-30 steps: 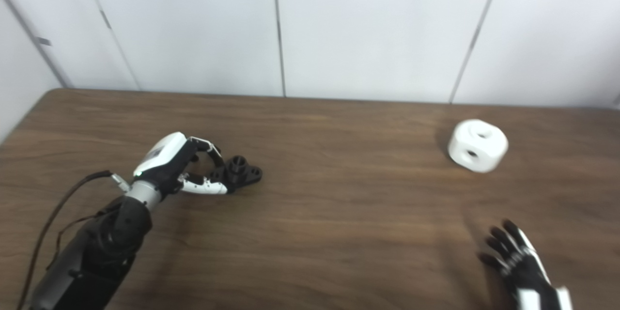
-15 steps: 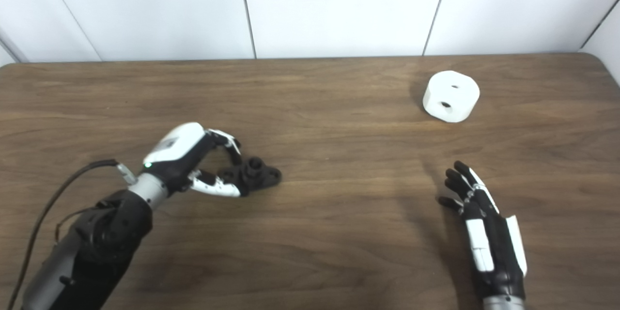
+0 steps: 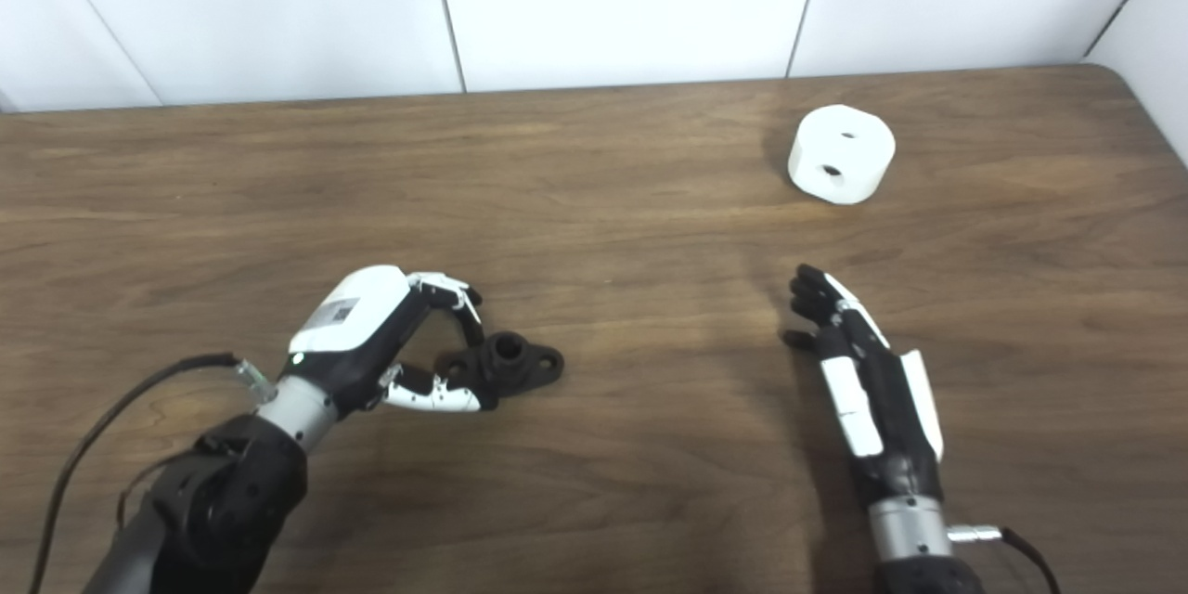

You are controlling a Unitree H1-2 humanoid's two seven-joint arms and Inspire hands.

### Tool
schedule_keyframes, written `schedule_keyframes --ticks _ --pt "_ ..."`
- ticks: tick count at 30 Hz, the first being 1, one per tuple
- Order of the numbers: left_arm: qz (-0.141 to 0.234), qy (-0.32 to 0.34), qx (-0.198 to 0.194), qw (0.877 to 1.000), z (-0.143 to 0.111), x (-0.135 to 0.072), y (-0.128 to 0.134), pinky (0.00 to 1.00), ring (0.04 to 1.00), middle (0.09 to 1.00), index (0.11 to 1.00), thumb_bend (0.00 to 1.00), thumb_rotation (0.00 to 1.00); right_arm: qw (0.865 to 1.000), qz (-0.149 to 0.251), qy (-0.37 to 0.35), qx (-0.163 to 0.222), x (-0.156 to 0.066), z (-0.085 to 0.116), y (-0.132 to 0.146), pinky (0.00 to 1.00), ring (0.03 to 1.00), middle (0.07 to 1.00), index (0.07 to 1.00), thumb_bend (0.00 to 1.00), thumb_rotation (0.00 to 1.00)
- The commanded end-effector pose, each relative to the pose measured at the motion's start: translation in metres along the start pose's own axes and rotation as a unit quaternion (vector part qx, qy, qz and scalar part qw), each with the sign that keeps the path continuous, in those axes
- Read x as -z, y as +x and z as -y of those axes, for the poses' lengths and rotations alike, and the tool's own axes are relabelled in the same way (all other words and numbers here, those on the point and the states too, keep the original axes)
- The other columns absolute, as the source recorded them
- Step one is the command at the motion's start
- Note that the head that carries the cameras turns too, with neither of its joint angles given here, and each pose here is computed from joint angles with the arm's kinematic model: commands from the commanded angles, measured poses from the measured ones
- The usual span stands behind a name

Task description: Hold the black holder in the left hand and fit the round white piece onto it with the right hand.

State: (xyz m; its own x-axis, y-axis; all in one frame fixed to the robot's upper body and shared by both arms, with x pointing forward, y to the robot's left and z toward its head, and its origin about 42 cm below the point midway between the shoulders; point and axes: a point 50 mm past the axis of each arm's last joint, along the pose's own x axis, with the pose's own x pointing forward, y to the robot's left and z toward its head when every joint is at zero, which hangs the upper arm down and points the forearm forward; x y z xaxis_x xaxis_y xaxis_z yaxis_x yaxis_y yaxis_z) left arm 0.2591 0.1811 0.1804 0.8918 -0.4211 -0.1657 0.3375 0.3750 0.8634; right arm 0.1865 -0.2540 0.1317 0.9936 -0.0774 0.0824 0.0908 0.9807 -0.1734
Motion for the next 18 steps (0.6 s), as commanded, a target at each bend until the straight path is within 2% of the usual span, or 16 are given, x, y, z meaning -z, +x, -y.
schedule_keyframes --ticks 1,8,12,18 --pt "0.018 0.008 0.023 1.000 0.010 -0.007 -0.006 0.81 0.859 0.783 0.487 0.52 0.05 0.999 0.042 0.024 0.009 -0.020 -0.012 0.011 0.76 0.867 0.861 0.865 0.58 0.97" --pt "0.027 0.026 0.028 0.999 0.036 -0.007 -0.018 0.85 0.847 0.770 0.487 0.52 0.05 0.999 0.044 0.024 0.017 -0.028 -0.007 0.013 0.78 0.879 0.874 0.880 0.53 0.93" --pt "0.021 0.029 0.039 0.999 0.048 -0.005 -0.025 0.86 0.850 0.775 0.488 0.52 0.05 0.998 0.042 0.016 0.032 -0.033 0.002 0.013 0.78 0.881 0.875 0.883 0.56 0.90" --pt "0.019 0.021 0.036 0.999 0.064 -0.001 -0.030 0.86 0.849 0.775 0.488 0.52 0.05 0.997 0.046 0.005 0.060 -0.039 0.015 0.015 0.84 0.929 0.927 0.954 0.60 0.74"
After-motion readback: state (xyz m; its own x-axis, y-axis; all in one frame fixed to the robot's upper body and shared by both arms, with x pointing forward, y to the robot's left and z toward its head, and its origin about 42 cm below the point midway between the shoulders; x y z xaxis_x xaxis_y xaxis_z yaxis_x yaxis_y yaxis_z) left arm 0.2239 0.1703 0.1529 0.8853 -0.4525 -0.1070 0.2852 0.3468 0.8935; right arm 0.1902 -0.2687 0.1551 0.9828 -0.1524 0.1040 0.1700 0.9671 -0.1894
